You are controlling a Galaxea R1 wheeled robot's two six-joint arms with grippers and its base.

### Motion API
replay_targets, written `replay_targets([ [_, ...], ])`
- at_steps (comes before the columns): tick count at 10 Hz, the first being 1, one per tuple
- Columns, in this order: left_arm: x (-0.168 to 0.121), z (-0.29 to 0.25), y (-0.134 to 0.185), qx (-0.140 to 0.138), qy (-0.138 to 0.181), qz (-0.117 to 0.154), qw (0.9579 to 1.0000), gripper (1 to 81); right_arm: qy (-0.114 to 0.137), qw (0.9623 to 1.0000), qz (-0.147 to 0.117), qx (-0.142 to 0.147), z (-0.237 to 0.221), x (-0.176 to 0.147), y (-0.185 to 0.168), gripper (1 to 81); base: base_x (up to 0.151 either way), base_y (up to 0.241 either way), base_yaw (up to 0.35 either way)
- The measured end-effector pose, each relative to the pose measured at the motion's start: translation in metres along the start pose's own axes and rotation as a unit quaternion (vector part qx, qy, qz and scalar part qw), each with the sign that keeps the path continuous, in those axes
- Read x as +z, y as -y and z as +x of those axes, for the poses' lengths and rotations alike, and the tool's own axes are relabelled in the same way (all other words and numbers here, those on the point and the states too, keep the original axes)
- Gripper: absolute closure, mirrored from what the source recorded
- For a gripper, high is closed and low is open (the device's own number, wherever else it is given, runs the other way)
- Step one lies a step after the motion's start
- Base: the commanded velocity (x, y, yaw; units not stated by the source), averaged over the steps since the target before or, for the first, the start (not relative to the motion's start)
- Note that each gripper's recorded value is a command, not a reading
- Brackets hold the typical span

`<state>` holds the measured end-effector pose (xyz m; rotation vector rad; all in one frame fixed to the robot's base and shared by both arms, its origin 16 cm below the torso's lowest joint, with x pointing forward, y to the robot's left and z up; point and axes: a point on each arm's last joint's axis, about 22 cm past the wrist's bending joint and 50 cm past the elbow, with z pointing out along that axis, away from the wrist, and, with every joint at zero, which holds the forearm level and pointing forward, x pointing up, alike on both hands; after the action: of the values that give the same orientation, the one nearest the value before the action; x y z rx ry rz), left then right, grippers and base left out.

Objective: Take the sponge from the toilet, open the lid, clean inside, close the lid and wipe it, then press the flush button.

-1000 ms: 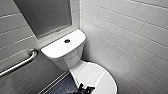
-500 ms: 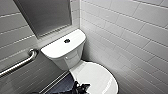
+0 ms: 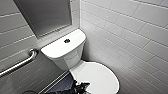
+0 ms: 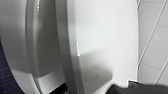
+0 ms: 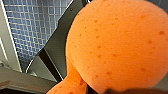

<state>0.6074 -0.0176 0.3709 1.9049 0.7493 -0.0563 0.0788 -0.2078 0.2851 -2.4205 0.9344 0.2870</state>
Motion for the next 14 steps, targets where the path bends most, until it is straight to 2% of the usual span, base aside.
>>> replay_targets([
  [1, -0.005, 0.0, -0.006, -0.004, 0.002, -0.006, 1.0, 1.0, -0.001, 1.0, 0.0, 0.0, 0.001, 0.0, 0.0, 81.1, 0.0, 0.0, 0.0],
  [3, -0.012, 0.004, -0.014, -0.049, -0.002, -0.014, 0.9987, 1.0, -0.001, 1.0, 0.0, 0.0, 0.001, 0.0, 0.0, 81.1, 0.0, 0.0, 0.0],
  [4, -0.016, 0.006, -0.019, -0.062, -0.001, -0.017, 0.9979, 1.0, 0.0, 1.0, 0.0, 0.0, 0.0, 0.0, 0.0, 81.1, 0.0, 0.0, 0.0],
  [8, -0.04, 0.006, -0.051, -0.095, 0.007, -0.046, 0.9943, 1.0, 0.001, 1.0, 0.0, 0.0, -0.001, 0.002, 0.001, 81.1, 0.0, 0.0, 0.0],
  [10, -0.044, -0.021, -0.07, -0.118, 0.039, -0.06, 0.9905, 1.0, 0.001, 1.0, 0.0, -0.002, 0.003, 0.003, 0.003, 81.1, 0.0, 0.0, 0.0],
  [12, -0.053, -0.033, -0.091, -0.119, 0.057, -0.074, 0.9885, 1.0, 0.003, 1.0, 0.003, -0.002, 0.001, 0.005, 0.006, 81.1, 0.0, 0.0, 0.0],
  [14, -0.072, -0.02, -0.109, -0.119, 0.046, -0.091, 0.9876, 1.0, 0.005, 1.0, 0.003, -0.002, -0.001, 0.006, 0.007, 81.1, 0.0, 0.0, 0.0],
])
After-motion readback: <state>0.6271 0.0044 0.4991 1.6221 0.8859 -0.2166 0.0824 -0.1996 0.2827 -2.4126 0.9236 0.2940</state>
